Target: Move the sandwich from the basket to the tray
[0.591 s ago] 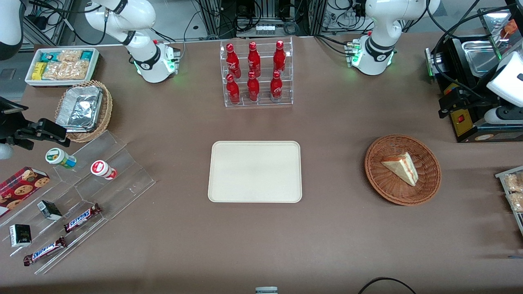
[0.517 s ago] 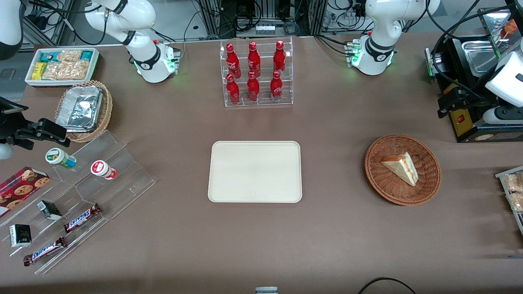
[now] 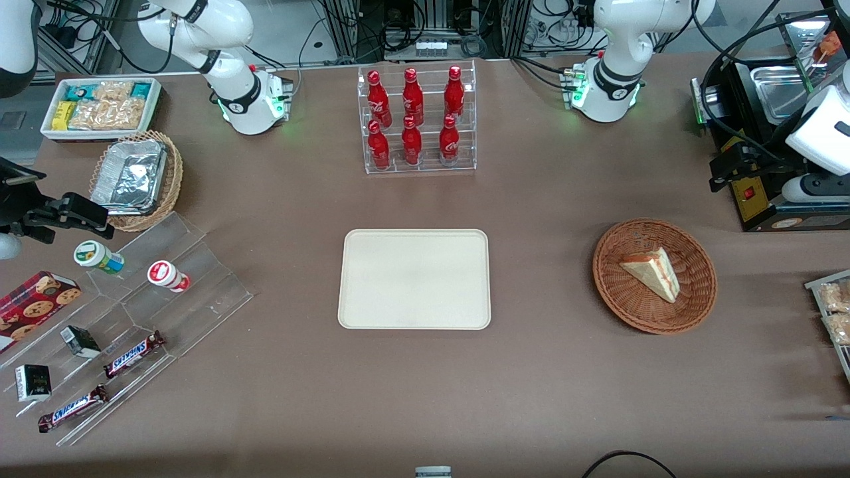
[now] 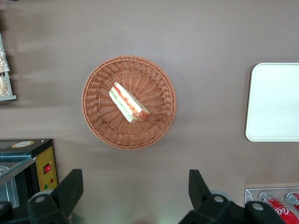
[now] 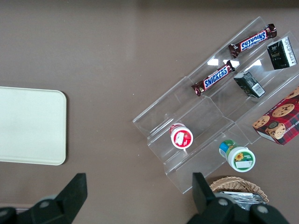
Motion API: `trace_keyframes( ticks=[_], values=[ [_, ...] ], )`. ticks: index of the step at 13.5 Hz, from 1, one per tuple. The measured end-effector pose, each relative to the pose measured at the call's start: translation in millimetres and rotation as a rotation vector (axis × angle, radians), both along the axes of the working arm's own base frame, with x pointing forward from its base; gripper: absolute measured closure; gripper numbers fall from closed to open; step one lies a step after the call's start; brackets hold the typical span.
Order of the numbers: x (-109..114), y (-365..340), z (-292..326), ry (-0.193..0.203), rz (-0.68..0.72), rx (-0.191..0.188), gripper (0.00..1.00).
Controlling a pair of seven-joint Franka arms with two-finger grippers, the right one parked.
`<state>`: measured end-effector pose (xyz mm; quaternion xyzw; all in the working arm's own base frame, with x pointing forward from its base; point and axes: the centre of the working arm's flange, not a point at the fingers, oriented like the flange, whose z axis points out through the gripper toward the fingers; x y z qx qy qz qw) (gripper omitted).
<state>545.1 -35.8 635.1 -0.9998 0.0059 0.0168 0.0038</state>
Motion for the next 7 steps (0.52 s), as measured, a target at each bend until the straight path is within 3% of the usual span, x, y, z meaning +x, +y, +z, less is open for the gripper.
trace_keyframes(
  ticks=[5, 7],
  values=[
    [22.8, 11.8, -53.9, 0.080, 0.090, 0.029, 0.00],
    [34.8, 15.2, -87.3, 0.092, 0.138, 0.035, 0.00]
  ],
)
